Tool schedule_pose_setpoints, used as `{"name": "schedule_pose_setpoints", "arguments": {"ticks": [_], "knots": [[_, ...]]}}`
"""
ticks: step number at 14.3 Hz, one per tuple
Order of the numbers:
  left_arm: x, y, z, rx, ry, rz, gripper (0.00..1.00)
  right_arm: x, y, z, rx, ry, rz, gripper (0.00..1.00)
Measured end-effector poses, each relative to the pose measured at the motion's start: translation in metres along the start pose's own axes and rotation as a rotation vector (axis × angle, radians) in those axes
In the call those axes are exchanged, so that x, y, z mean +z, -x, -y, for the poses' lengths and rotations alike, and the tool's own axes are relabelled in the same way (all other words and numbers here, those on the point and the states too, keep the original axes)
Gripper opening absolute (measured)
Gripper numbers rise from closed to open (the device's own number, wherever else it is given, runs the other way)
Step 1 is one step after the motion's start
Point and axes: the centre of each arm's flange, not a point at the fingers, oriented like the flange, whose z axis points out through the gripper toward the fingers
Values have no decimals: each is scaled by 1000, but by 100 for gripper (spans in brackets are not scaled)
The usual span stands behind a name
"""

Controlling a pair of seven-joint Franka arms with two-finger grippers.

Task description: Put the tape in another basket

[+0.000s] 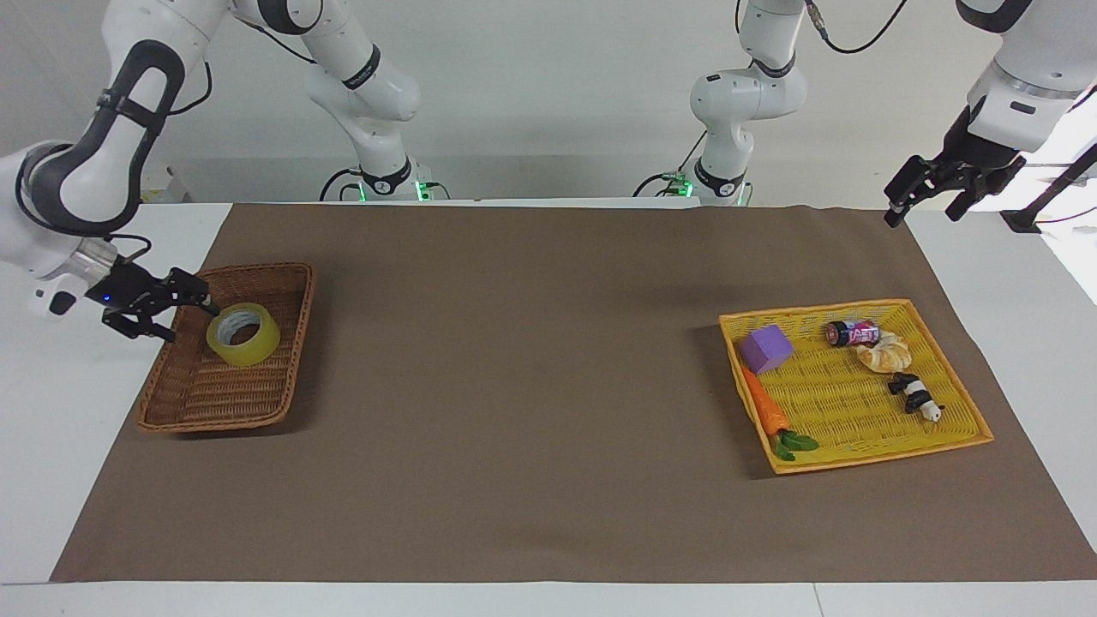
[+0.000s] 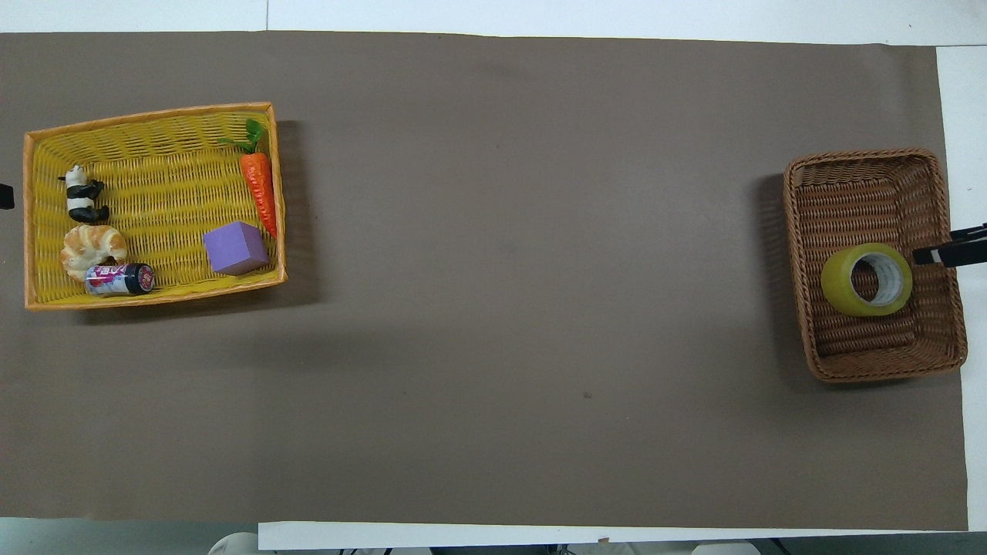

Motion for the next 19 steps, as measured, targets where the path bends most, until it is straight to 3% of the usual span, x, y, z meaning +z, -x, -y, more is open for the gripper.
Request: {"name": "schedule_pose_setpoints", "arguments": {"ticks": [4, 6, 9, 12, 19], "knots": [[7, -5, 0, 11, 1, 21, 100, -87, 13, 33, 129, 191, 8, 100], [7, -5, 1, 16, 1, 23, 100, -120, 10, 66, 262, 227, 39, 100], [11, -5, -1, 29, 1, 32, 100, -153, -22, 133, 392, 293, 83, 100], [16, -4, 0, 27, 0, 49, 100, -168, -41, 180, 395, 288, 104, 100], [16, -3, 3, 22, 0, 58, 100, -138, -45, 196, 431, 268, 174, 100]]}}
